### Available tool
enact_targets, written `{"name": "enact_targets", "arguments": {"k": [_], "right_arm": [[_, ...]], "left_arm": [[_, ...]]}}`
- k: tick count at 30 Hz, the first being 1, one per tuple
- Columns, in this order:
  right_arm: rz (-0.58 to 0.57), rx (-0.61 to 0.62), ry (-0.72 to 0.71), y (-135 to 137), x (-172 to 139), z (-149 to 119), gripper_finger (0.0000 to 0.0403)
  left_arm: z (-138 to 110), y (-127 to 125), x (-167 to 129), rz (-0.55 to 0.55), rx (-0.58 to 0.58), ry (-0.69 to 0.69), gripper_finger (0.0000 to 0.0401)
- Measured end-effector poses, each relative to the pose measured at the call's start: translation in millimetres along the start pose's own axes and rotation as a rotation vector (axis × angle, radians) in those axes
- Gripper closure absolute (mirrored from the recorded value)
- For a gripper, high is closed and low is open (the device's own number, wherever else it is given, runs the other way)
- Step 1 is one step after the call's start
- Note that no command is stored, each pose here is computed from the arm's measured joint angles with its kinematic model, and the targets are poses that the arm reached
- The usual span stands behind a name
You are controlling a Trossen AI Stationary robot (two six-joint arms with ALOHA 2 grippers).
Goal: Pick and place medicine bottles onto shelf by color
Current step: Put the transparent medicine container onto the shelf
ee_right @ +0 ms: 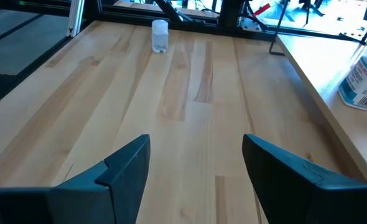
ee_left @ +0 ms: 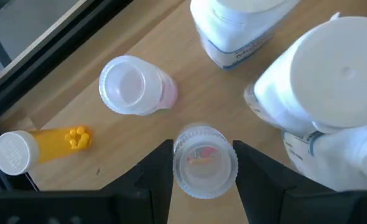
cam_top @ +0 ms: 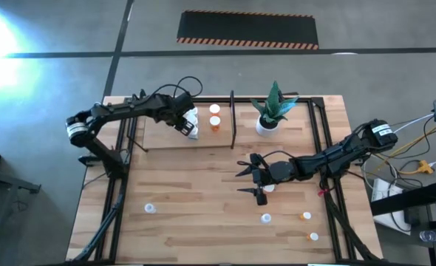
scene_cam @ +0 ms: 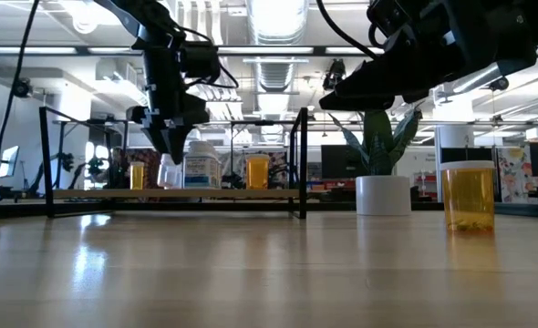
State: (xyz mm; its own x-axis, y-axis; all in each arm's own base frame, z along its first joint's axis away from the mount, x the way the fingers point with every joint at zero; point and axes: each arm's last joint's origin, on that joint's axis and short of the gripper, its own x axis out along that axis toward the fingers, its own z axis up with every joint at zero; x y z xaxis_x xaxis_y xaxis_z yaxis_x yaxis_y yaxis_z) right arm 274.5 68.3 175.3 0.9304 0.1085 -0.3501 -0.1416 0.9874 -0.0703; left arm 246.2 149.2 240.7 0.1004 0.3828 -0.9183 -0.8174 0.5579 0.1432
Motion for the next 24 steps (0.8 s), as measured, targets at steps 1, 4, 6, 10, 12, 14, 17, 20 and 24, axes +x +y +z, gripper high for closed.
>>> {"name": "enact_targets", "arguments": {"k": [1, 4, 6, 10, 12, 14, 17, 20, 24], "right_arm": [[0.0, 0.0, 0.0, 0.0, 0.0, 0.0, 0.0158], [0.0, 0.0, 0.0, 0.0, 0.0, 0.0, 0.0158], [0.0, 0.0, 0.0, 0.0, 0.0, 0.0, 0.0158], [0.0, 0.003, 0.0, 0.0, 0.0, 0.0, 0.0158], [0.0, 0.006, 0.0, 0.0, 0.0, 0.0, 0.0158], [0.0, 0.006, 0.0, 0.0, 0.0, 0.0, 0.0158], [0.0, 0.006, 0.0, 0.0, 0.0, 0.0, 0.0158], [0.0, 0.006, 0.0, 0.0, 0.0, 0.0, 0.0158], [0.001, 0.006, 0.0, 0.1, 0.0, 0.0, 0.0158]], "left_arm": [[0.1, 0.2, 0.1, -0.002, -0.001, 0.001, 0.0271], [0.1, 0.2, 0.1, -0.006, -0.001, 0.003, 0.0271], [0.1, 0.2, 0.1, -0.006, -0.001, 0.003, 0.0271], [0.1, 0.3, 0.1, -0.006, -0.001, 0.003, 0.0269], [0.1, 0.3, 0.1, -0.006, 0.001, 0.004, 0.0259], [0.0, 0.4, 0.3, -0.006, 0.002, 0.004, 0.0243], [-0.4, 1.5, 0.9, -0.007, 0.0, 0.012, 0.022], [-0.2, 3.2, 1.4, -0.005, -0.002, 0.017, 0.0205], [0.0, 3.9, 1.3, -0.003, 0.016, 0.018, 0.0199]]}}
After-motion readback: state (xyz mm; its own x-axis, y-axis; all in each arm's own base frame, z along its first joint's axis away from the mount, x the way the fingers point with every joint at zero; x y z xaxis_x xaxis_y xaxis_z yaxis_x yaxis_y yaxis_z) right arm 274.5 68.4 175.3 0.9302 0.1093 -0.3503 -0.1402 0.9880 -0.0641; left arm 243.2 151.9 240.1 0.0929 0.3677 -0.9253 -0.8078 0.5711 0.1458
